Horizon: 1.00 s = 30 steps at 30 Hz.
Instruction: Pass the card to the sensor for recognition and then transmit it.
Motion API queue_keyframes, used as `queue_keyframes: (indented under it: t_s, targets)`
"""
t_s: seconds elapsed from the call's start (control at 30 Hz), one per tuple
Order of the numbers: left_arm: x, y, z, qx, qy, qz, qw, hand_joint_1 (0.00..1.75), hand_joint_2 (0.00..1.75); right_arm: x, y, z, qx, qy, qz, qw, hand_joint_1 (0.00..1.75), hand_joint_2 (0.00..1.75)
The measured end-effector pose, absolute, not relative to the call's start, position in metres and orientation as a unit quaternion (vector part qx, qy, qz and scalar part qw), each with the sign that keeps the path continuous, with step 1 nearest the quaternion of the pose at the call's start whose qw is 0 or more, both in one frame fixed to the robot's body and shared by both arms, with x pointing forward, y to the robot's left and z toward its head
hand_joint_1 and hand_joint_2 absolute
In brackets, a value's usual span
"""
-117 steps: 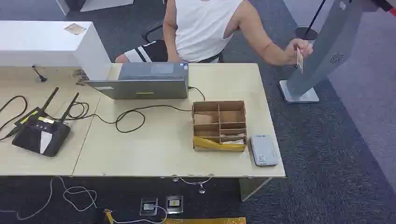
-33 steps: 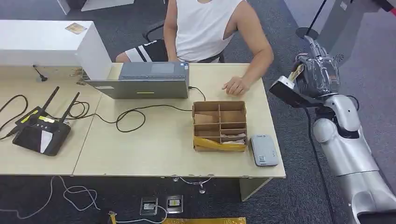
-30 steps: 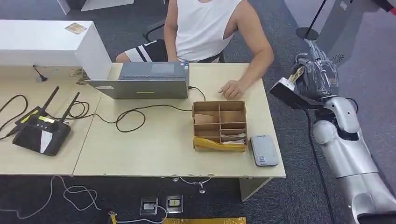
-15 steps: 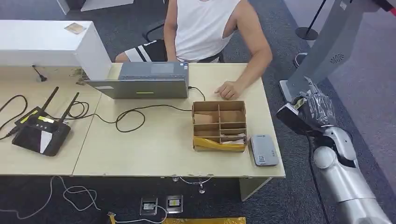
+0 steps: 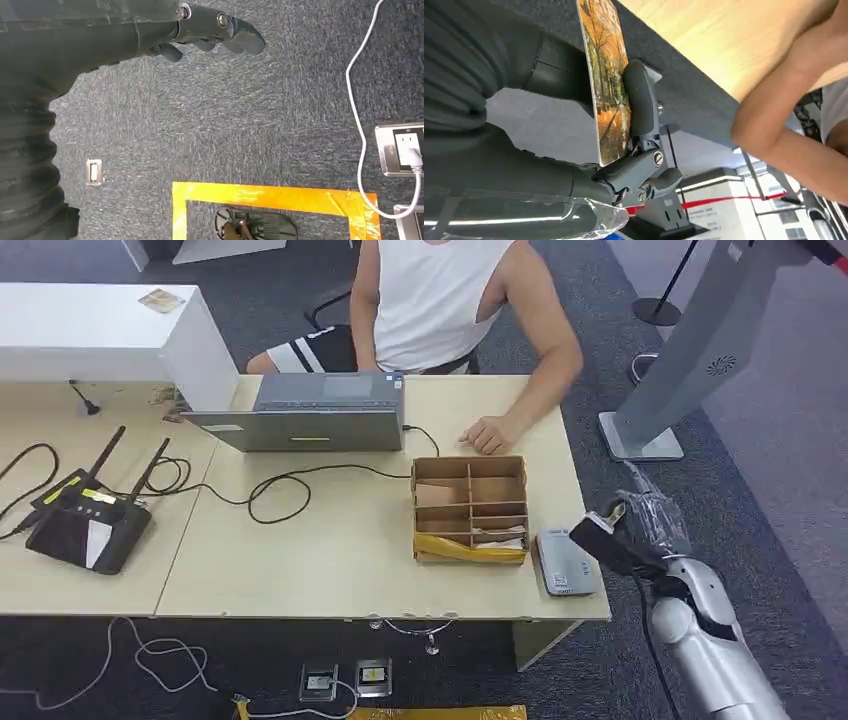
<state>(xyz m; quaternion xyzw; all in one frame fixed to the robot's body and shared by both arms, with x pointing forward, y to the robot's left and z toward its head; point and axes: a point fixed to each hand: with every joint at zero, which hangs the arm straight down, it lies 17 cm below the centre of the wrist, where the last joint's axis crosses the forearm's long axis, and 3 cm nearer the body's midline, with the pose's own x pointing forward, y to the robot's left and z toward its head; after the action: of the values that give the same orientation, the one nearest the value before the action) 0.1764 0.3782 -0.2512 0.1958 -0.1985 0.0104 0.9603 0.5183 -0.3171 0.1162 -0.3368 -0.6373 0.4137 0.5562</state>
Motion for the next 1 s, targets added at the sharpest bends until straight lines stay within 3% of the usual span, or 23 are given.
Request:
queue_keyframes:
  t_s: [1.0]
  targets:
    - [0.177,0.375,-0.252,0.193,-0.199,-0.005,0.961,0.00,1.75,0.503,-0.283,0.069,-0.313,-0.618,0.437,0.574,1.75,1.75]
